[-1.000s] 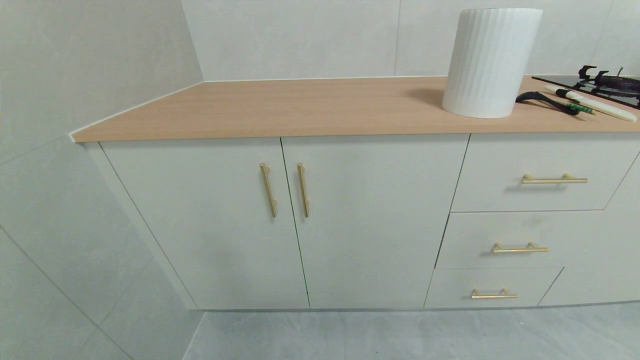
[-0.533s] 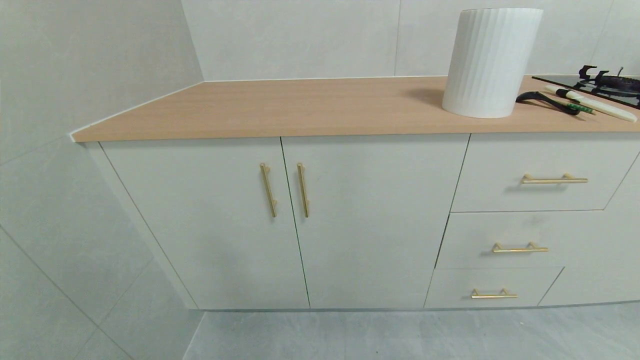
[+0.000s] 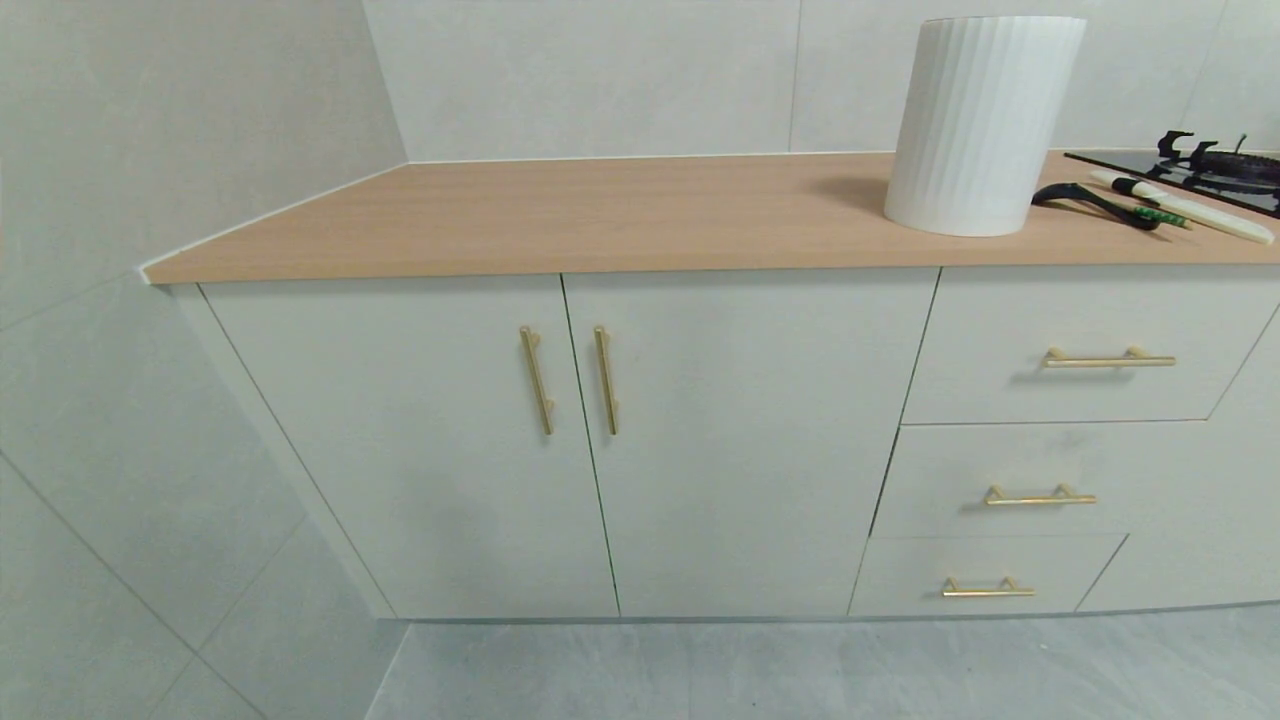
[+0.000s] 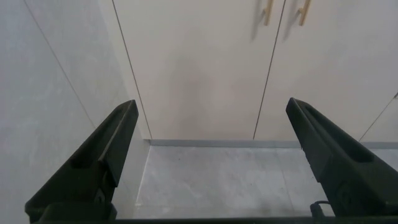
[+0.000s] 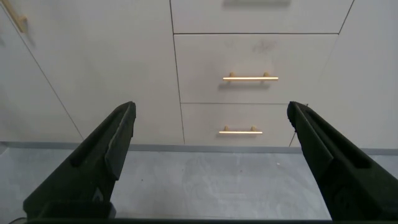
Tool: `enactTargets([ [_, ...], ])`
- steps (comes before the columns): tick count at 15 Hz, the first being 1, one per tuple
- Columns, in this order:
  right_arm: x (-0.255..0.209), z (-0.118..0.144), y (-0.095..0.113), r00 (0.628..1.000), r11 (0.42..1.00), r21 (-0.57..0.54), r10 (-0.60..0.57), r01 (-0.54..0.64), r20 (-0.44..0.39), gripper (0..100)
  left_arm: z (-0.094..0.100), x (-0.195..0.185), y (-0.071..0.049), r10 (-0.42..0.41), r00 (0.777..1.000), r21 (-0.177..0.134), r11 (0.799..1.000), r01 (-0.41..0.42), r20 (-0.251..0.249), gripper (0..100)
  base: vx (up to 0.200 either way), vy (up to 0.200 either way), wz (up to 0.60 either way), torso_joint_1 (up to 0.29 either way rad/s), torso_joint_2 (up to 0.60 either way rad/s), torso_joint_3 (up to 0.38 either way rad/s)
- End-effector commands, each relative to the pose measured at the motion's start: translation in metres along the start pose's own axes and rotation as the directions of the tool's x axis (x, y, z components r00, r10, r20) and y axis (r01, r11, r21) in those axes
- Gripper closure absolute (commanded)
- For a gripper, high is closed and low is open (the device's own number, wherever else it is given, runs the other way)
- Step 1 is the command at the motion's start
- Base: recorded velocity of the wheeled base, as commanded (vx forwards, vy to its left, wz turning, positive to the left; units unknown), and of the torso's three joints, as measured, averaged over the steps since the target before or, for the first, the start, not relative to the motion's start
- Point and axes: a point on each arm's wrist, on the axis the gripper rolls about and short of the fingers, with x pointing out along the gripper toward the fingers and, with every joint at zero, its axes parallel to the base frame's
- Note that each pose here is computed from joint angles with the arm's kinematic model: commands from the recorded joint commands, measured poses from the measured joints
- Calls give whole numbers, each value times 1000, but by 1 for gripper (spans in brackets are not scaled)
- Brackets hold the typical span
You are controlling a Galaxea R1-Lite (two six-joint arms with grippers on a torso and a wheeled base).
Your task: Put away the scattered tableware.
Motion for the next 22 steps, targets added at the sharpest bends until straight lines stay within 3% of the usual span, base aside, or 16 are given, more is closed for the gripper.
enactTargets([
  [1, 0, 0, 0, 1000, 1000, 0, 1, -1, -4, 0, 0, 0, 0, 1, 1000, -3, 1000, -1, -3, 0, 0, -200, 0, 2, 7, 2],
  [18, 0, 0, 0, 1000, 1000, 6, -1, 1, -2, 0, 0, 0, 0, 1, 1000, -7, 1000, -1, -3, 0, 0, -200, 0, 4, 4, 2],
  [22, 0, 0, 0, 1000, 1000, 6, -1, 1, -2, 0, 0, 0, 0, 1, 1000, -6, 1000, -1, -2, 0, 0, 0, 0, 0, 0, 0],
])
